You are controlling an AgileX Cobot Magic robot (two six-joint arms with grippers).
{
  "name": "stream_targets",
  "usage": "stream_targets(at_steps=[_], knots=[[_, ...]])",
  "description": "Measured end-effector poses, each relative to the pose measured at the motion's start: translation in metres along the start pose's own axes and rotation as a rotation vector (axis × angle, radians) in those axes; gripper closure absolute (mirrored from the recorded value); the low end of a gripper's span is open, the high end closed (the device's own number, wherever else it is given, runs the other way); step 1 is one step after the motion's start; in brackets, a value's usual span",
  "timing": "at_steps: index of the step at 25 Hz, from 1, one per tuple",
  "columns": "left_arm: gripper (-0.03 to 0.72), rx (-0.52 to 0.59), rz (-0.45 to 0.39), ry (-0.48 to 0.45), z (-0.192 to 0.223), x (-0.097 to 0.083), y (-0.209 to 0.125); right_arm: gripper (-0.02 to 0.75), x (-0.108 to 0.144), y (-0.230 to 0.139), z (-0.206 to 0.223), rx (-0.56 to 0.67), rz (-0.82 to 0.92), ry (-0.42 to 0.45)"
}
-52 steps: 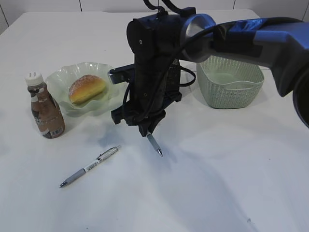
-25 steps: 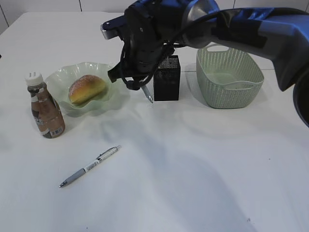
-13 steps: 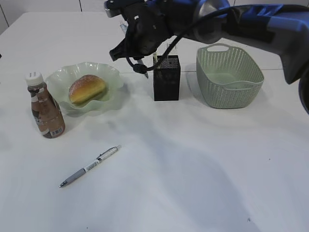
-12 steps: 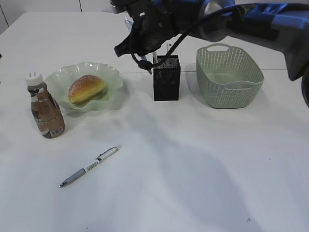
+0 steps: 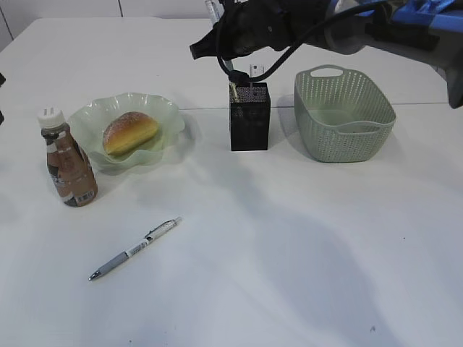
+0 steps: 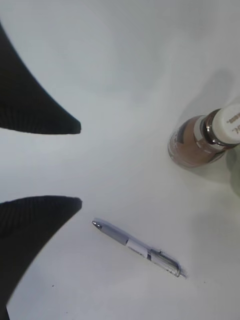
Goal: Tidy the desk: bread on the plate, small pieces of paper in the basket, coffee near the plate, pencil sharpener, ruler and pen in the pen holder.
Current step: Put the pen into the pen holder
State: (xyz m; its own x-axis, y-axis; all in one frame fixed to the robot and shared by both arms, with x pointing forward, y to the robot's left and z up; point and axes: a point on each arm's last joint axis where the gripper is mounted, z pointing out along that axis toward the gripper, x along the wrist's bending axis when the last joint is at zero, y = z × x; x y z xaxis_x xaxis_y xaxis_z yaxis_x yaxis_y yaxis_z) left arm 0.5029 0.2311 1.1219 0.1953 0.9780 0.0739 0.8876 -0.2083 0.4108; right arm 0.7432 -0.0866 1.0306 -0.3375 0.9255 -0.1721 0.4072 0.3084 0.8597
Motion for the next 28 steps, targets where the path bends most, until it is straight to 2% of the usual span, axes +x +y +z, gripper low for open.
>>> stream_targets(at_steps=[5, 8, 11, 20, 28], knots=[[0.403, -0.002, 0.000, 0.000, 0.000, 0.000, 0.000, 0.636, -0.006, 0.006, 0.001, -0.069, 0.006, 0.004], [0.403, -0.002, 0.000, 0.000, 0.000, 0.000, 0.000, 0.636, -0.028, 0.008, 0.003, -0.125, 0.024, -0.019], [0.403, -0.002, 0.000, 0.000, 0.000, 0.000, 0.000, 0.636, -0.037, 0.005, 0.005, -0.156, 0.029, -0.023], [0.403, -0.010, 0.001, 0.001, 0.000, 0.000, 0.001, 0.636, -0.029, -0.024, 0.018, -0.200, 0.018, 0.031], [0.403, -0.014, 0.001, 0.001, 0.000, 0.000, 0.001, 0.636, -0.034, -0.043, 0.024, -0.232, 0.022, 0.049]])
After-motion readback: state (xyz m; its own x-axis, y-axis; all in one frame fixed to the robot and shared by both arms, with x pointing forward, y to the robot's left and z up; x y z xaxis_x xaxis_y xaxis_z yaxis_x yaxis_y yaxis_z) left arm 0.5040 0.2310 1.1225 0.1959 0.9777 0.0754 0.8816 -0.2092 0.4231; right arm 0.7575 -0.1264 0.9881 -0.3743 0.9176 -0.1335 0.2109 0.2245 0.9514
